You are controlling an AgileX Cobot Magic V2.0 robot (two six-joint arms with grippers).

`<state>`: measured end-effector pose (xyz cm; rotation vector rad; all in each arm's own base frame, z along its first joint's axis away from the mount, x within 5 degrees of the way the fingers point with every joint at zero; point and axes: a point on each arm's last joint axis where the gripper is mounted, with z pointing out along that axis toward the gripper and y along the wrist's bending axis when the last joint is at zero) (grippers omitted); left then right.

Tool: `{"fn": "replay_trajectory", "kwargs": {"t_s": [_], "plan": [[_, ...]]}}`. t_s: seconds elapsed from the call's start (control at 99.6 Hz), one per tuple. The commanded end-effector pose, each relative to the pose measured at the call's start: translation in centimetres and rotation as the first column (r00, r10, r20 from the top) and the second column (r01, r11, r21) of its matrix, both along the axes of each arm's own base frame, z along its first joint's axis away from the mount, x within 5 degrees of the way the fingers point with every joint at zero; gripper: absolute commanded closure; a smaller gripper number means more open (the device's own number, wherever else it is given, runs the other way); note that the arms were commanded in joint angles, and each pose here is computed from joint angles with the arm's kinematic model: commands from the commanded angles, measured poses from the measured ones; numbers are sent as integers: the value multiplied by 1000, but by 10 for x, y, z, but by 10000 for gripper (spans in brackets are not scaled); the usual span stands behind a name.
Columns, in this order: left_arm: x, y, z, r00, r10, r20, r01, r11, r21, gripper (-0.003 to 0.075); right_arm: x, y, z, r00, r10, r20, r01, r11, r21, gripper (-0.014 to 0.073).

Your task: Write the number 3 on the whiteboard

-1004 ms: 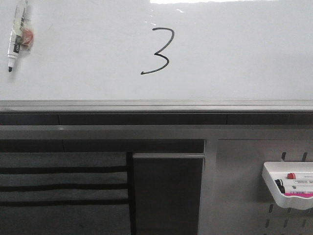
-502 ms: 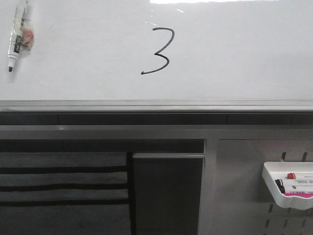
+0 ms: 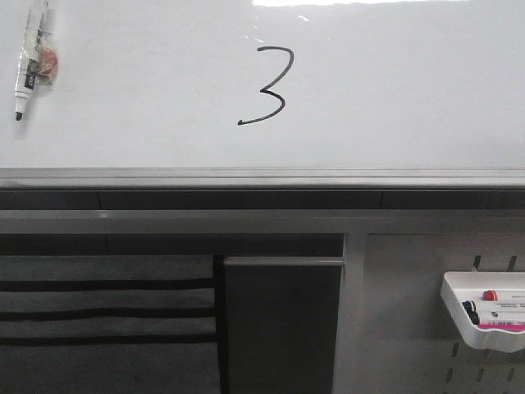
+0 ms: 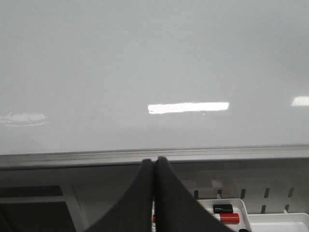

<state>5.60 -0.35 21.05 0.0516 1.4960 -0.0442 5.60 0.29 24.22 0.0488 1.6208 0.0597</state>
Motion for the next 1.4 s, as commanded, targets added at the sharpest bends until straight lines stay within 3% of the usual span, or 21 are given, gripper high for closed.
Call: {"fn": "replay_trajectory", "kwargs": {"t_s": [0.0,0.131,0.181,0.572,0.703,0.773,1.386], "plan": [[-3,1,6,996,5,93,-4,1000,-15,741,2,-7,-9,984,-77,158,71,997,44,663],[-3,1,6,996,5,93,-4,1000,-15,741,1,-7,-35,983,-63,173,56,997,44,663],[-3,1,6,996,5,93,-4,1000,-15,741,-1,-5,-35,983,-27,181,27,1000,3,663],[-3,1,6,996,5,93,-4,1000,-15,741,0,-3,-37,987,-10,162,8,1000,9,663],[-3,1,6,996,5,93,-4,1000,-15,741,-1,-2,-32,976,12,216,1,998,-63,663],[-3,1,6,996,5,93,-4,1000,-15,741,-1,-2,-30,972,9,233,-1,1000,-31,663],[-3,1,6,996,5,93,-4,1000,-15,741,-1,-2,-30,972,9,233,-1,1000,-31,663]]}}
